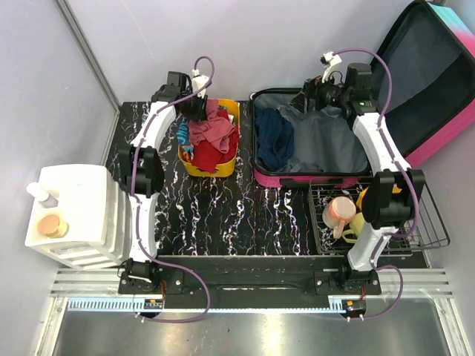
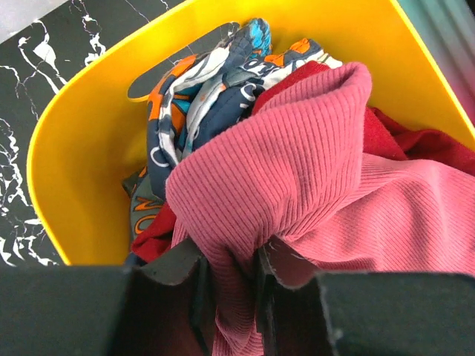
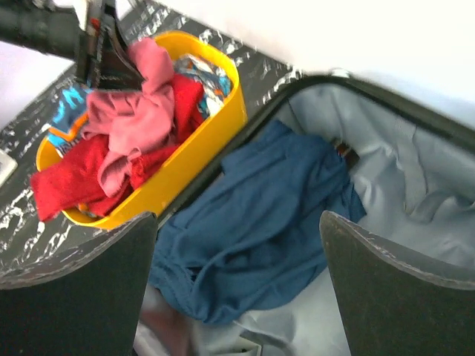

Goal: Open, take out, and arrange the luggage

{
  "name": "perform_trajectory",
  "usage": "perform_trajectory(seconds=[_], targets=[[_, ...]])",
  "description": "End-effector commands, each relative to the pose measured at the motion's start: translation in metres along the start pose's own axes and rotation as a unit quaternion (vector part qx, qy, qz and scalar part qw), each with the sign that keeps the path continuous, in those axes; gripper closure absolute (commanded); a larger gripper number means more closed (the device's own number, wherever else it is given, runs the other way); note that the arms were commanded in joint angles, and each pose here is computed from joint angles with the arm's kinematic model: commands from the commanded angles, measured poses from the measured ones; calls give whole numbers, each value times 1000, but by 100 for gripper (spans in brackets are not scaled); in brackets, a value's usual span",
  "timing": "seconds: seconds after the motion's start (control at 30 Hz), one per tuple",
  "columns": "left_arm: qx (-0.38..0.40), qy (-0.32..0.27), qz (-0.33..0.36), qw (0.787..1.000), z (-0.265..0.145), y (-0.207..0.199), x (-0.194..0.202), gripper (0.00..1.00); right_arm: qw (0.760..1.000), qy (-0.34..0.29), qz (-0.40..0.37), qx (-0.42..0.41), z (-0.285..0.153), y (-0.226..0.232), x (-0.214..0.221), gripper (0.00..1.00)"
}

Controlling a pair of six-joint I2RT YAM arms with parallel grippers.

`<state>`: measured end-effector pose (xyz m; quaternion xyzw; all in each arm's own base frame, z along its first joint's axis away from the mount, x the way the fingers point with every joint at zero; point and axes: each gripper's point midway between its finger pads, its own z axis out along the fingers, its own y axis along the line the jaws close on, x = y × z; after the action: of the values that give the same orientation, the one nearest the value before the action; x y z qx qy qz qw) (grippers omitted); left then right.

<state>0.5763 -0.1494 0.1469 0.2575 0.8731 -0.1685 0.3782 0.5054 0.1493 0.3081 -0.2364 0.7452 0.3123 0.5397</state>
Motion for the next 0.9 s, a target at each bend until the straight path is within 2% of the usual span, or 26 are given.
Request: perform_trajectory(seconds=[0.0,0.13,0.2,0.23,0.4,0.57,0.73,0.8,0.87], targets=[[-7,-19,18,1000,10,-10,-9,73,997,65,36,8,19,-19,55,0],[-11,3,20,1000,7,-10,2,23,993,99,60,-4,37,-23,78,0],[-16,-14,38,999,-12,-11,-14,15,991,111,71,-11,47,-23,86,0],[-21,-18,42,999,-18,-12,-17,2,990,116,74,-14,53,-19,90,0],[-40,-83,70,993,-80,-26,-65,1,988,124,89,8,78,-12,98,0],[-44,-127,91,987,-124,-41,-87,1,982,146,119,15,105,-2,119,0],[-28,-152,99,983,-140,-55,-99,1,966,213,129,67,111,-23,164,1],[-24,-153,96,983,-141,-57,-99,1,958,250,100,96,102,-39,186,4],[-20,-153,94,984,-143,-59,-97,1,957,255,93,105,90,-47,185,5]])
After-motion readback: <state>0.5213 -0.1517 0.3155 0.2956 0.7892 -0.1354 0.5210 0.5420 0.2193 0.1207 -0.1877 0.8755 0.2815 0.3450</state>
